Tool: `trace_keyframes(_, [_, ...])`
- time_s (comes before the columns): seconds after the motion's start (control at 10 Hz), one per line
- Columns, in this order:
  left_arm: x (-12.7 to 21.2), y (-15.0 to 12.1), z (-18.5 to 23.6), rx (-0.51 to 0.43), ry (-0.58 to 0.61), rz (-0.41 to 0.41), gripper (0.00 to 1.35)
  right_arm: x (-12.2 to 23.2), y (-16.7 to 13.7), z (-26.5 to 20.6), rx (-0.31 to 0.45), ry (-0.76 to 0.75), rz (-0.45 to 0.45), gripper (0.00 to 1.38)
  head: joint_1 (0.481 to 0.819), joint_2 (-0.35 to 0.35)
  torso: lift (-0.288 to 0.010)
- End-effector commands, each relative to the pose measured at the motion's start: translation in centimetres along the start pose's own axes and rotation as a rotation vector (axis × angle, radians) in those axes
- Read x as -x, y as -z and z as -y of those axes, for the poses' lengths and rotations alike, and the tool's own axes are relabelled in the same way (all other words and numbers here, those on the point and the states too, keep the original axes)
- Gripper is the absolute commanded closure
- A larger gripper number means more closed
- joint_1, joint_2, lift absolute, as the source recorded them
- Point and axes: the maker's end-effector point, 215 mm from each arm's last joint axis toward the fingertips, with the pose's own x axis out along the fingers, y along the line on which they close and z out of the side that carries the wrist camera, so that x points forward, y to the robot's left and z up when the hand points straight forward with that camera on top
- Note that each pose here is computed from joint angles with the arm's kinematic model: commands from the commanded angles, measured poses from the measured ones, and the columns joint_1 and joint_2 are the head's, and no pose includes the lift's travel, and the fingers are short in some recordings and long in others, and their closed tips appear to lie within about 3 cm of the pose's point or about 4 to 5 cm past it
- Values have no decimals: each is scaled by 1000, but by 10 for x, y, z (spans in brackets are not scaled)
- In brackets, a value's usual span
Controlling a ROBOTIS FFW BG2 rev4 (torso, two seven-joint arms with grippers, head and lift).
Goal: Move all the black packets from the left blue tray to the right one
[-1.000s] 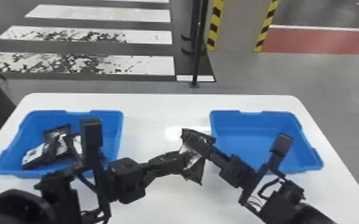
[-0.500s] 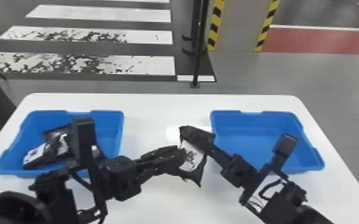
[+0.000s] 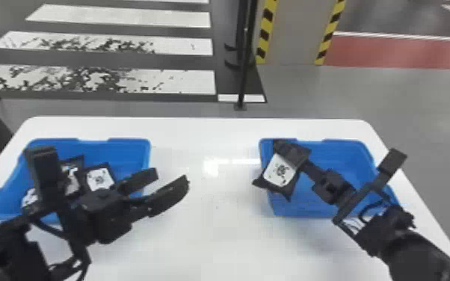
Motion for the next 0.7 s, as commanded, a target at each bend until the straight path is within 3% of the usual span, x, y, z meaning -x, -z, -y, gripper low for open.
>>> trace_keyframes(0.0, [28, -11, -41, -32, -115, 27, 160, 6, -21, 57, 82, 116, -22, 1282, 695, -101, -140])
trace_keyframes(0.2, [61, -21, -87, -69, -251, 39, 160, 30, -50, 132, 226, 312, -64, 1279, 695, -99, -140])
trace_keyframes(0.3, [73, -28, -105, -97, -306, 39, 160, 49, -66, 159, 356, 434, -106, 978, 695, -105, -140])
trace_keyframes(0.4, [79, -31, -116, -110, -340, 27, 159, 61, -77, 163, 455, 504, -116, 397, 695, -121, -140])
trace_keyframes(0.5, [80, -29, -118, -112, -346, 14, 160, 61, -80, 145, 489, 488, -96, 39, 695, -130, -140])
trace_keyframes(0.6, [81, -25, -122, -104, -355, -4, 160, 62, -90, 115, 533, 466, -45, 82, 695, -129, -140])
